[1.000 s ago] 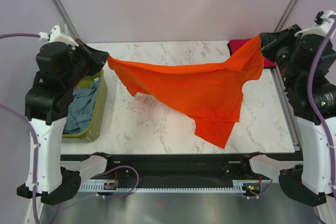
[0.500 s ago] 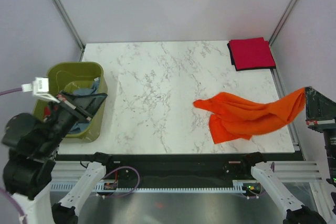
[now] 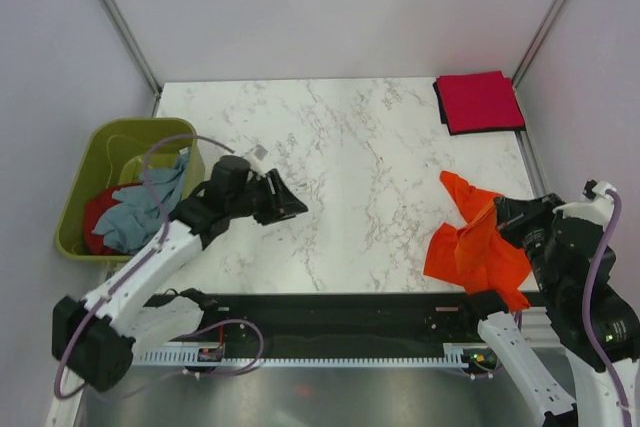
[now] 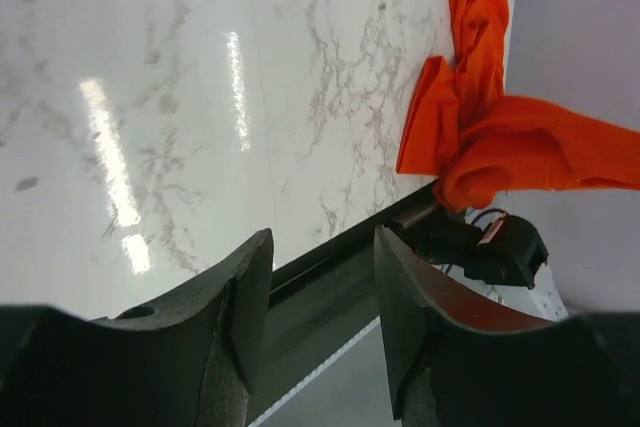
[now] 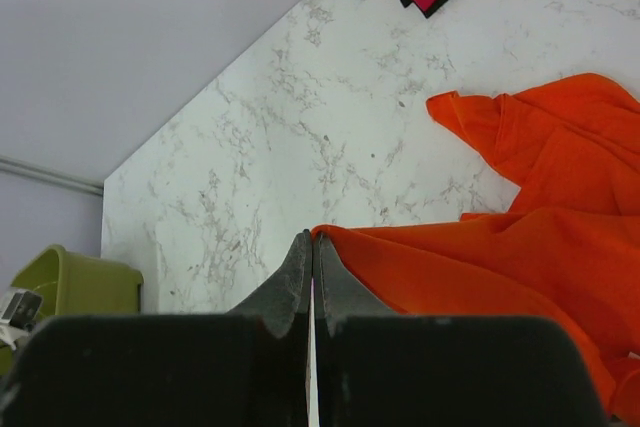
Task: Fold and stack the t-shirts
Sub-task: Flatten the tshirt out
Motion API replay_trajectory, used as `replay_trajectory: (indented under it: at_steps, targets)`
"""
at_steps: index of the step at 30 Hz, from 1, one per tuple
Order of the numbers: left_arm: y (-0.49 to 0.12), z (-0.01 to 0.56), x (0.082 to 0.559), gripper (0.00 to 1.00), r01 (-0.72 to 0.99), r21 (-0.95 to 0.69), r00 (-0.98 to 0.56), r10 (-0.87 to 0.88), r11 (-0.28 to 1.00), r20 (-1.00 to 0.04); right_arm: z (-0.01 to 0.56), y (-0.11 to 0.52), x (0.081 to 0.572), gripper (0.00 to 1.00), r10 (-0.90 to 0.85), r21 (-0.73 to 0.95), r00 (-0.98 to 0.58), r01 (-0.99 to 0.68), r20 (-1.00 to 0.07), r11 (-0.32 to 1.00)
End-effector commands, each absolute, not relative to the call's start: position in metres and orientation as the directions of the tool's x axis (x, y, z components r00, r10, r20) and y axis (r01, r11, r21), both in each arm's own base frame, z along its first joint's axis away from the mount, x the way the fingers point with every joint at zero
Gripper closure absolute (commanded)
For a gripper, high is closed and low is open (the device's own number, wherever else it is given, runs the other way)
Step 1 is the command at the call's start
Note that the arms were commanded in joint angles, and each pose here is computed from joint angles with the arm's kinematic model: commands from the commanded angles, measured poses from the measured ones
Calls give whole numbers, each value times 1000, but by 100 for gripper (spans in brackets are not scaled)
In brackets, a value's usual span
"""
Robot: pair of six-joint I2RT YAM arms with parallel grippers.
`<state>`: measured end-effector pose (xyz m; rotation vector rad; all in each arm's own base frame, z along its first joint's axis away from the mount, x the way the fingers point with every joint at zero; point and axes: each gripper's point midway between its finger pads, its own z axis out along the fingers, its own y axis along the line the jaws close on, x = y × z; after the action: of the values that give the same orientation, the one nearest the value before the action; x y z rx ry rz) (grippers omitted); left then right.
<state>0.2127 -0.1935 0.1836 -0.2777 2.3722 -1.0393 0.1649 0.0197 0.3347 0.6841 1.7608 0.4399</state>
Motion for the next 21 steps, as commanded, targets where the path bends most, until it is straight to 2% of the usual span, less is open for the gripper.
replay_trajectory:
  at_steps: [1,2,4,6,7,9,14,20,21]
  targets:
    - [-260,203,253,47,195,-733,-810,-315,651,-494,327,11,166,100,671,627,-140,261,-728,734]
    - [-284,217,254,47,258,-728,-807,-273,635,-523,324,9,166,100,672,625,-134,271,-728,732]
    - [-318,192,269,46,271,-706,-831,-210,655,-514,323,6,164,100,672,627,-117,275,-731,729]
    - [-359,202,271,46,358,-697,-819,-149,621,-553,326,-1,160,100,676,634,-79,285,-732,719]
    - [-374,175,274,46,361,-672,-833,-99,647,-544,329,-2,159,100,677,636,-67,284,-733,717]
    - [-411,177,264,46,430,-661,-820,-40,614,-571,332,-5,157,100,677,639,-50,286,-734,714]
    - [-492,137,254,44,556,-623,-788,111,550,-606,327,1,159,100,682,645,-72,268,-727,716]
    - [-530,136,302,44,489,-619,-778,-12,614,-628,316,11,157,100,689,653,-120,238,-715,719]
    - [-534,118,311,44,461,-611,-784,-27,644,-620,315,11,157,100,688,652,-124,236,-715,721]
